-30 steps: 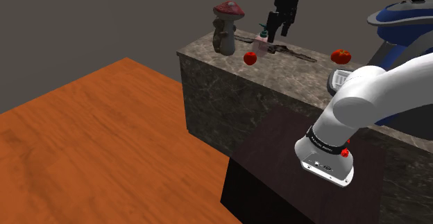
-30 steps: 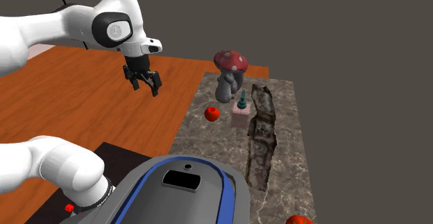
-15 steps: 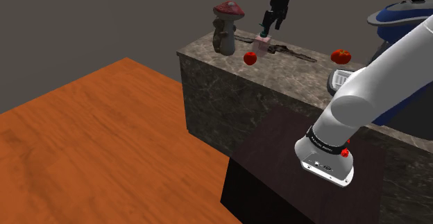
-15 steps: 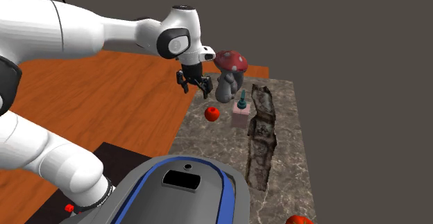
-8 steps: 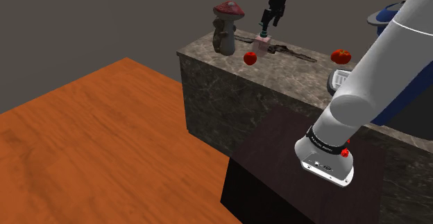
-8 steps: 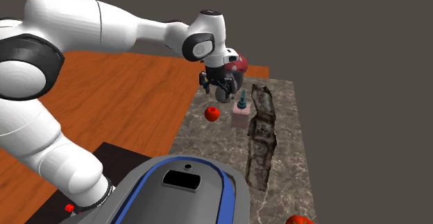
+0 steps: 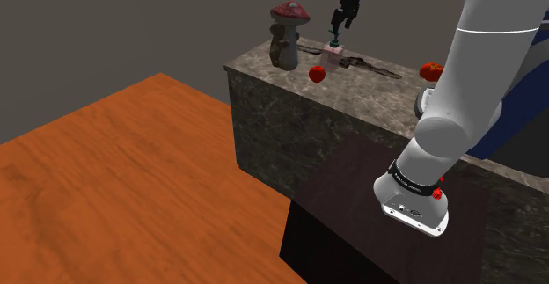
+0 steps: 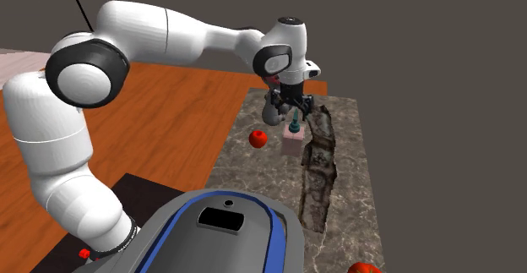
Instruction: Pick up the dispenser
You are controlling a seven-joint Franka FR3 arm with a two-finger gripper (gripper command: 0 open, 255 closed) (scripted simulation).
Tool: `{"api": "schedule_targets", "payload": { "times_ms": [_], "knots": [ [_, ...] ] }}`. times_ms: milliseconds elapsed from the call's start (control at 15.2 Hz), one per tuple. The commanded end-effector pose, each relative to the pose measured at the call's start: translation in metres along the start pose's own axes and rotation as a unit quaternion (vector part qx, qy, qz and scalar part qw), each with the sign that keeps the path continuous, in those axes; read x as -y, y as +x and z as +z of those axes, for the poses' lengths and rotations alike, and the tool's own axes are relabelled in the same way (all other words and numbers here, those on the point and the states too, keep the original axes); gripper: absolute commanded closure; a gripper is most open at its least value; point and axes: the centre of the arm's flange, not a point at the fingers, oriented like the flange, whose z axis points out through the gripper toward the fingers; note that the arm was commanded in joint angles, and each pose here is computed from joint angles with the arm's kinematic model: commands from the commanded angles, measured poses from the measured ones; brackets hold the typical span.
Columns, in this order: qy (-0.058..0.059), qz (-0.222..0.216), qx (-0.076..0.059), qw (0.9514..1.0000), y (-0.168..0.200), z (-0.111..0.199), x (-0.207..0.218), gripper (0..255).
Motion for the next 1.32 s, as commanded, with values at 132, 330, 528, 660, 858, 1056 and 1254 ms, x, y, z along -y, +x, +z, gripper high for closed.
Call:
{"api": "schedule_targets", "payload": {
  "times_ms": [132, 330, 528, 660, 858, 1056, 1254],
  "knots": [
    [0.000, 0.000, -0.002, 1.0000, 0.005, 0.020, -0.007, 0],
    [0.000, 0.000, -0.002, 1.0000, 0.004, 0.035, -0.006, 0],
    [0.000, 0.000, -0.002, 1.0000, 0.003, 0.044, -0.005, 0],
    [0.000, 0.000, -0.002, 1.0000, 0.003, 0.044, -0.006, 255],
    [0.000, 0.000, -0.002, 1.0000, 0.003, 0.044, -0.006, 255],
    [0.000, 0.000, -0.002, 1.0000, 0.003, 0.044, -0.006, 255],
    [0.000, 0.000, -0.002, 1.0000, 0.003, 0.038, -0.006, 255]
  ]
}}
